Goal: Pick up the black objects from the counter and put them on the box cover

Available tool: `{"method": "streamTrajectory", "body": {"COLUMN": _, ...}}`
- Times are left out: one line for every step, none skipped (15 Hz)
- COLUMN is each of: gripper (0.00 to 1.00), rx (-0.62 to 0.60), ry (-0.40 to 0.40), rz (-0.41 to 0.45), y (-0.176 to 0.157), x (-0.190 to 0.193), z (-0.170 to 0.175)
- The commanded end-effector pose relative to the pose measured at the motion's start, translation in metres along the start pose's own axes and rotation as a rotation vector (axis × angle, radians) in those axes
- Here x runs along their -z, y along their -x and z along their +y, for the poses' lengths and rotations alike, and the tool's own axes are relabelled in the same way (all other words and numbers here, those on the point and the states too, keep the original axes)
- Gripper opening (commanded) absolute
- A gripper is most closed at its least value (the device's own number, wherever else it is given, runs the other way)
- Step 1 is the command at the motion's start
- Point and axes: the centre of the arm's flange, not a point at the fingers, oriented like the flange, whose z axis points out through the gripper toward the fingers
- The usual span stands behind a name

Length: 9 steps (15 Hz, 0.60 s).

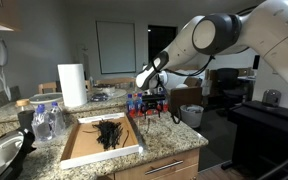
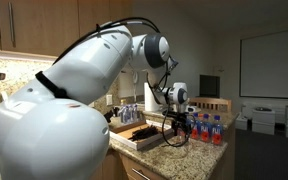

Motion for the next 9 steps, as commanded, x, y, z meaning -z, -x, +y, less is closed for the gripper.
{"method": "streamTrajectory", "body": {"gripper": 1.00, "rx": 0.084, "ry": 0.018, "rz": -0.042, "y": -0.030, "x": -0.018, "z": -0.026}}
{"method": "streamTrajectory", "body": {"gripper": 1.00, "rx": 0.098, "ry": 0.017, "rz": -0.043, "y": -0.032, "x": -0.023, "z": -0.030}}
{"method": "streamTrajectory", "body": {"gripper": 1.00, "rx": 0.109, "ry": 0.014, "rz": -0.044, "y": -0.034, "x": -0.026, "z": -0.034}}
{"method": "streamTrajectory", "body": {"gripper": 1.00, "rx": 0.114, "ry": 0.011, "rz": -0.042, "y": -0.036, "x": -0.029, "z": -0.039}}
{"method": "streamTrajectory", "body": {"gripper": 1.00, "rx": 0.116, "ry": 0.010, "rz": -0.040, "y": -0.038, "x": -0.032, "z": -0.043}}
{"method": "streamTrajectory", "body": {"gripper": 1.00, "rx": 0.123, "ry": 0.012, "rz": -0.045, "y": -0.039, "x": -0.035, "z": -0.047}}
{"method": "streamTrajectory", "body": {"gripper": 0.91, "rx": 0.127, "ry": 0.014, "rz": -0.048, "y": -0.039, "x": -0.038, "z": -0.049}}
{"method": "streamTrajectory", "body": {"gripper": 0.73, "rx": 0.131, "ry": 0.016, "rz": -0.052, "y": -0.039, "x": -0.039, "z": -0.052}}
{"method": "streamTrajectory", "body": {"gripper": 0.67, "rx": 0.136, "ry": 0.015, "rz": -0.054, "y": -0.038, "x": -0.040, "z": -0.055}}
